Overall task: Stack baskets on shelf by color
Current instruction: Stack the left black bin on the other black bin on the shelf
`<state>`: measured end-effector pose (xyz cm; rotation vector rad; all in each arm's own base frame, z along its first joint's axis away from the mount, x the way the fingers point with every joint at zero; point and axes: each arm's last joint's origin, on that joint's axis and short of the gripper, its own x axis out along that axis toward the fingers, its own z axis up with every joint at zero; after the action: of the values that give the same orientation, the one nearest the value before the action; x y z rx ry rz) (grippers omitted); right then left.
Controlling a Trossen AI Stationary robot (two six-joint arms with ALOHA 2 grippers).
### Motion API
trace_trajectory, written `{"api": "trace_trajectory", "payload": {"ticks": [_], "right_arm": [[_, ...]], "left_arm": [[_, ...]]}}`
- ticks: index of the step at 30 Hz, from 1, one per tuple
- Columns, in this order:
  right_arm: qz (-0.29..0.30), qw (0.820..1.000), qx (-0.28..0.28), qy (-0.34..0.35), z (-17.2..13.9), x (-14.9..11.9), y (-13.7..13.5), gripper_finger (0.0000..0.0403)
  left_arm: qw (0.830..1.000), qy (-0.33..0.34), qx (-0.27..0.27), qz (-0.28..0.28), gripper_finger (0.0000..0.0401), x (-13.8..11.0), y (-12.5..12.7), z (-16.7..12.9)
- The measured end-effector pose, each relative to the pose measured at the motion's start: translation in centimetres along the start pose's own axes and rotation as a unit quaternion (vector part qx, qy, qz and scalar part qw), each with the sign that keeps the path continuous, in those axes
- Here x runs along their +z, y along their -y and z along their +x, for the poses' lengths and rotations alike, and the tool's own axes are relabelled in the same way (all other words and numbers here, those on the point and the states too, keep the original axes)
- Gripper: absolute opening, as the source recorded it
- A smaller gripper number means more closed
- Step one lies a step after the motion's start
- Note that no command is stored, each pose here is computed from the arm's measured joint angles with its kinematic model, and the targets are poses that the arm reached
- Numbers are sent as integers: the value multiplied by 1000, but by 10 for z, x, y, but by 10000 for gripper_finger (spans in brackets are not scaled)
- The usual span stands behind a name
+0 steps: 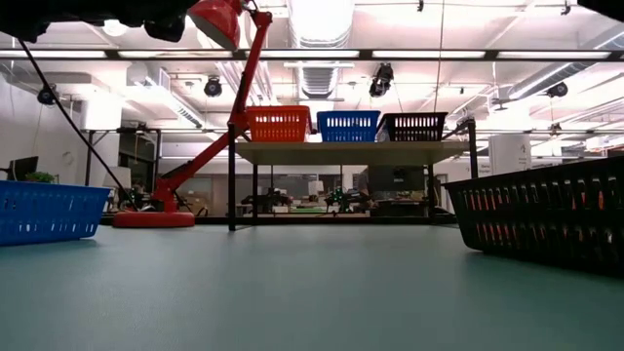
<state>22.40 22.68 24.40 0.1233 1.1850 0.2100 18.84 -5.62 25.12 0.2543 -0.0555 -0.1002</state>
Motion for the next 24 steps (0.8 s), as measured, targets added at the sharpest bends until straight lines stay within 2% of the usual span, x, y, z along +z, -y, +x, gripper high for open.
{"api": "trace_trajectory", "payload": {"ticks": [6,10,19,24], "right_arm": [[-11,992,-73,-100,15,7,-10,135],[-33,989,-84,-116,29,13,-17,147],[-93,978,-142,-118,61,19,-10,126],[-115,979,-133,-109,70,23,-9,100]], "left_arm": [[1000,0,0,-1,24,0,0,0],[1000,0,0,0,24,0,0,0],[1000,0,0,0,24,0,0,0],[1000,-1,-1,-3,24,0,0,0]]}}
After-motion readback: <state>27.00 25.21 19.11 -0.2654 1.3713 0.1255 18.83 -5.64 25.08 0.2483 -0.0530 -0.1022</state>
